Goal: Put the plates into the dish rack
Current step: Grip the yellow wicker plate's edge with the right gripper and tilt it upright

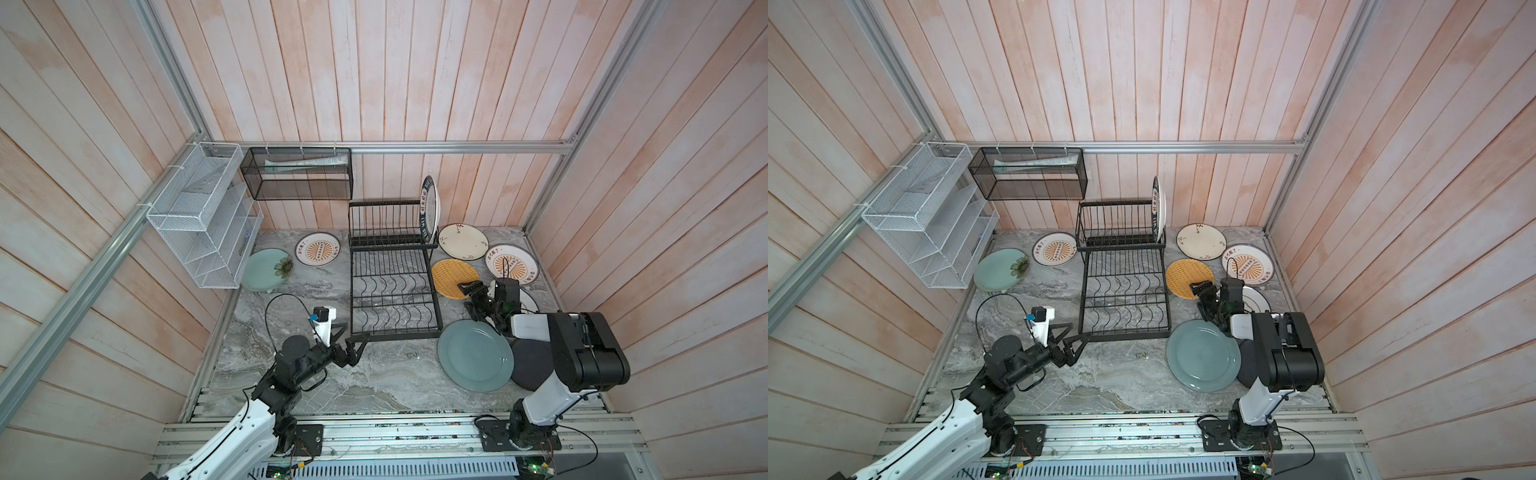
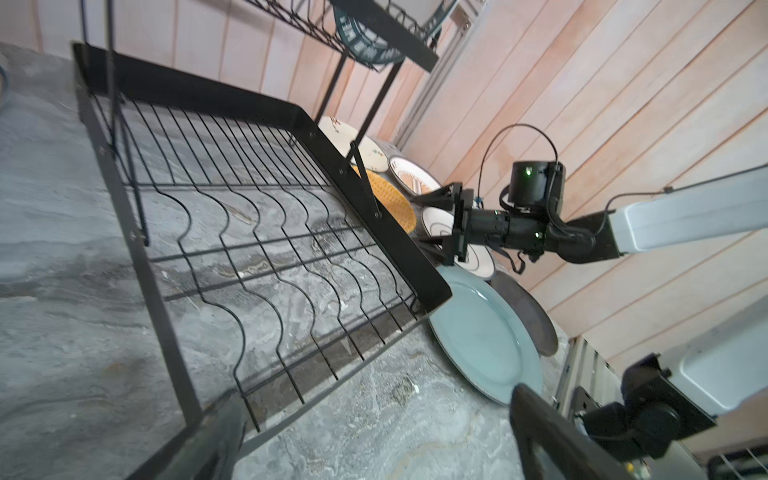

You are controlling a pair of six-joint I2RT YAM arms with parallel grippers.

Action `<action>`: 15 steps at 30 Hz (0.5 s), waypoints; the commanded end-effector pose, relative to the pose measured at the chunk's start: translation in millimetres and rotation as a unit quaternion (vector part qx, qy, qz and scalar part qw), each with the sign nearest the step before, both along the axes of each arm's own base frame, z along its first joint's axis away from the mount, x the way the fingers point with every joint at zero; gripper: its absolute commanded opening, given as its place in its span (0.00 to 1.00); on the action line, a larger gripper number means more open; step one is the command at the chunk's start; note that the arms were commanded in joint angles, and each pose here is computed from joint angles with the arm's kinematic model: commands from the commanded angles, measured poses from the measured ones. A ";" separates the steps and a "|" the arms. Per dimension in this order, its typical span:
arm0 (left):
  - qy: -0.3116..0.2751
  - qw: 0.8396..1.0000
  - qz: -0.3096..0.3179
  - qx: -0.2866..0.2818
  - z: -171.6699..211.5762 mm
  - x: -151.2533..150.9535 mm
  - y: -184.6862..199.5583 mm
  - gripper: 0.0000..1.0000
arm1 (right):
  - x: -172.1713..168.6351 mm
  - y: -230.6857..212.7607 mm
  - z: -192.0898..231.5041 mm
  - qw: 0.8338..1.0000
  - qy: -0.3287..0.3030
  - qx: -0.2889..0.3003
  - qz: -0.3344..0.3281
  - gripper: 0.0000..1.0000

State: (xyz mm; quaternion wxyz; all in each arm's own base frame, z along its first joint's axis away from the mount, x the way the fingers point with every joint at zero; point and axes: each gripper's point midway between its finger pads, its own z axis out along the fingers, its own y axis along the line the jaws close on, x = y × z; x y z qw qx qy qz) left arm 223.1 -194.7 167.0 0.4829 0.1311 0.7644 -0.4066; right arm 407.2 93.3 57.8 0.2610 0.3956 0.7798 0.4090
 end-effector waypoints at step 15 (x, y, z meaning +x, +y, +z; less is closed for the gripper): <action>-0.017 0.997 -0.072 -0.021 16.2 -11.6 -20.0 1.00 | 25.2 -4.2 -19.1 0.995 0.018 0.062 -0.069 0.63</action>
